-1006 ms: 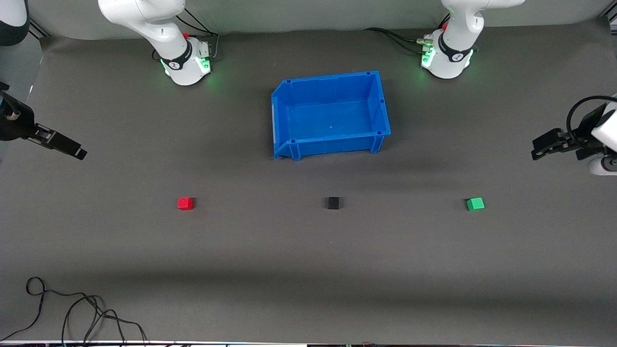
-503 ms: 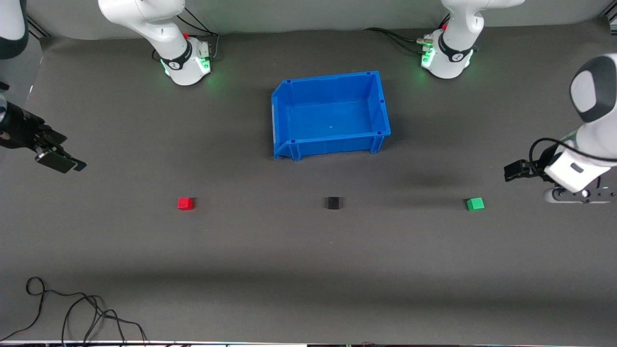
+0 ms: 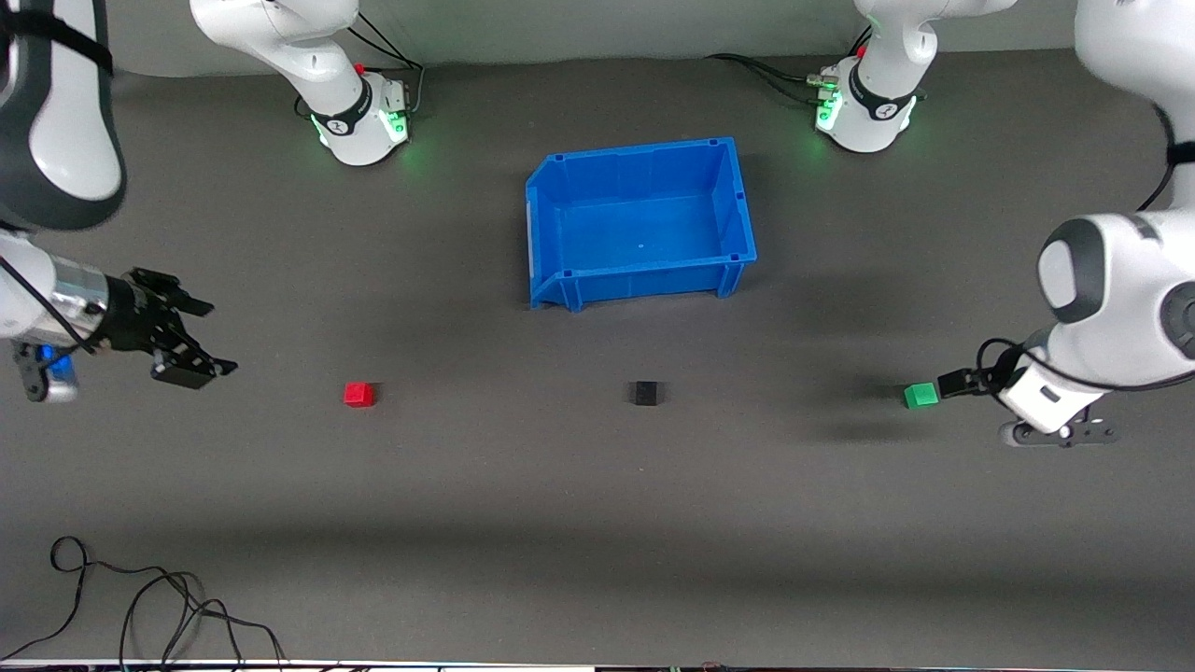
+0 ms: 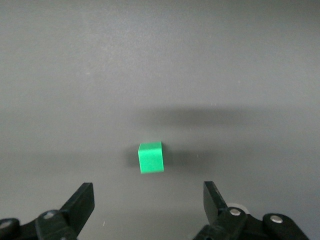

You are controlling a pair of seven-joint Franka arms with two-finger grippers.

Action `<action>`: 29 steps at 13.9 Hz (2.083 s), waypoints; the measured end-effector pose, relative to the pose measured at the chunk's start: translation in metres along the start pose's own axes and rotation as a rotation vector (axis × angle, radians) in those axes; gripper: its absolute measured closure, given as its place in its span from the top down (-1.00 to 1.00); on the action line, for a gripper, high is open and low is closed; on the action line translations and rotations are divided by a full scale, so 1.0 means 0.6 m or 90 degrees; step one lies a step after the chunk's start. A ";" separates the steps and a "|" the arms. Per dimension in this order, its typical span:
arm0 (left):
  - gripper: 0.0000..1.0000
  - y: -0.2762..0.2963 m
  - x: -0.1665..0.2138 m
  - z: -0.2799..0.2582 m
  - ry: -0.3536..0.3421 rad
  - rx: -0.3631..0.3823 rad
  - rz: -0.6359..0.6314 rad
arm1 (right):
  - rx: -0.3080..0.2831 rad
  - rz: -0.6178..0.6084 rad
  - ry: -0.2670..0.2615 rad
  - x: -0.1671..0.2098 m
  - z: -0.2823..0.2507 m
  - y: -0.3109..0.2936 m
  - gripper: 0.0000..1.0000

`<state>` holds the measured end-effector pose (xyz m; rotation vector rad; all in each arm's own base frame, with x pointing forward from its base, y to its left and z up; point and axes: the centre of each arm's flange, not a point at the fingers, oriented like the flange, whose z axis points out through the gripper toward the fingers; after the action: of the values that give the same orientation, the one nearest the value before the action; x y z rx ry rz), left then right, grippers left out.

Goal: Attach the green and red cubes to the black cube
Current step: 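Grasp the red cube with the right gripper while the left gripper grasps the green cube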

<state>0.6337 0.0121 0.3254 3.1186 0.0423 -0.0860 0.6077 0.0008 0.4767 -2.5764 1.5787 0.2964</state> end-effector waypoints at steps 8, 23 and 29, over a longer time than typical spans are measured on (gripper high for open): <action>0.74 -0.018 -0.008 0.160 -0.031 0.002 -0.017 | 0.081 0.124 -0.042 0.047 0.270 0.017 1.00; 0.32 -0.018 -0.029 0.227 -0.043 0.012 -0.003 | 0.055 0.208 -0.057 0.075 0.496 -0.002 1.00; -0.07 -0.020 -0.020 0.232 -0.025 0.013 -0.003 | 0.054 0.209 -0.056 0.078 0.499 -0.002 0.80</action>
<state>0.6140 0.0205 0.1871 3.1359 0.0488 -0.1493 0.5960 0.0177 0.1744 -2.2041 1.9317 0.3540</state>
